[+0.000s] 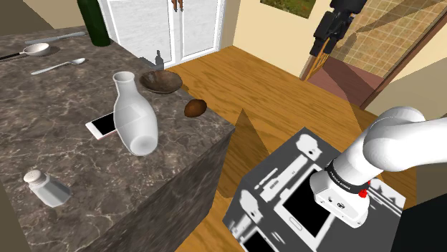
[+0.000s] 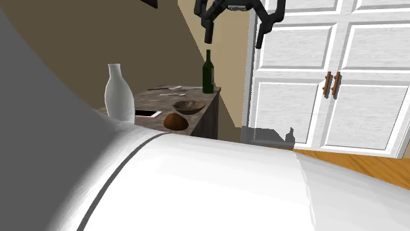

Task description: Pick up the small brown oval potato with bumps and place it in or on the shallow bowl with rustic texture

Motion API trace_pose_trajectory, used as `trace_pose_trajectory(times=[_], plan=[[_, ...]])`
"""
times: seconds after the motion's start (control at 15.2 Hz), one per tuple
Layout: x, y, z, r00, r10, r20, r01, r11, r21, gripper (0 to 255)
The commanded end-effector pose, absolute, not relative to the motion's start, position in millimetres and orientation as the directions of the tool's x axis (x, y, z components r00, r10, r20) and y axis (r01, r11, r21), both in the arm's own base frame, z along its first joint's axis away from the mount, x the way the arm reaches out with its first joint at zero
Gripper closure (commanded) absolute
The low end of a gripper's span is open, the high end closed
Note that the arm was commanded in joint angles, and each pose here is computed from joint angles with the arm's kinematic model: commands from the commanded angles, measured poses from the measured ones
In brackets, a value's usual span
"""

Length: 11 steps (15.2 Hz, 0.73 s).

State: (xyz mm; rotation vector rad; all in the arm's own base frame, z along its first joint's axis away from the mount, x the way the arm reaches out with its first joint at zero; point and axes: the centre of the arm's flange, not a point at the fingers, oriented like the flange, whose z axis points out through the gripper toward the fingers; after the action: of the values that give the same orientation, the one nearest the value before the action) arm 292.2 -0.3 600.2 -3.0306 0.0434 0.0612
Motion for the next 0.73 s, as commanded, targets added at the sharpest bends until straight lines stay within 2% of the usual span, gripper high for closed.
trace_pose_trajectory(times=[0.0,0.33,0.66], plan=[[292,0,600,0.999,-0.026,-0.042,-0.031,-0.994,-0.109,0],[312,48,564,0.971,-0.225,-0.080,-0.233,-0.964,-0.124,0],[339,92,528,0.903,-0.413,-0.120,-0.426,-0.895,-0.132,0]])
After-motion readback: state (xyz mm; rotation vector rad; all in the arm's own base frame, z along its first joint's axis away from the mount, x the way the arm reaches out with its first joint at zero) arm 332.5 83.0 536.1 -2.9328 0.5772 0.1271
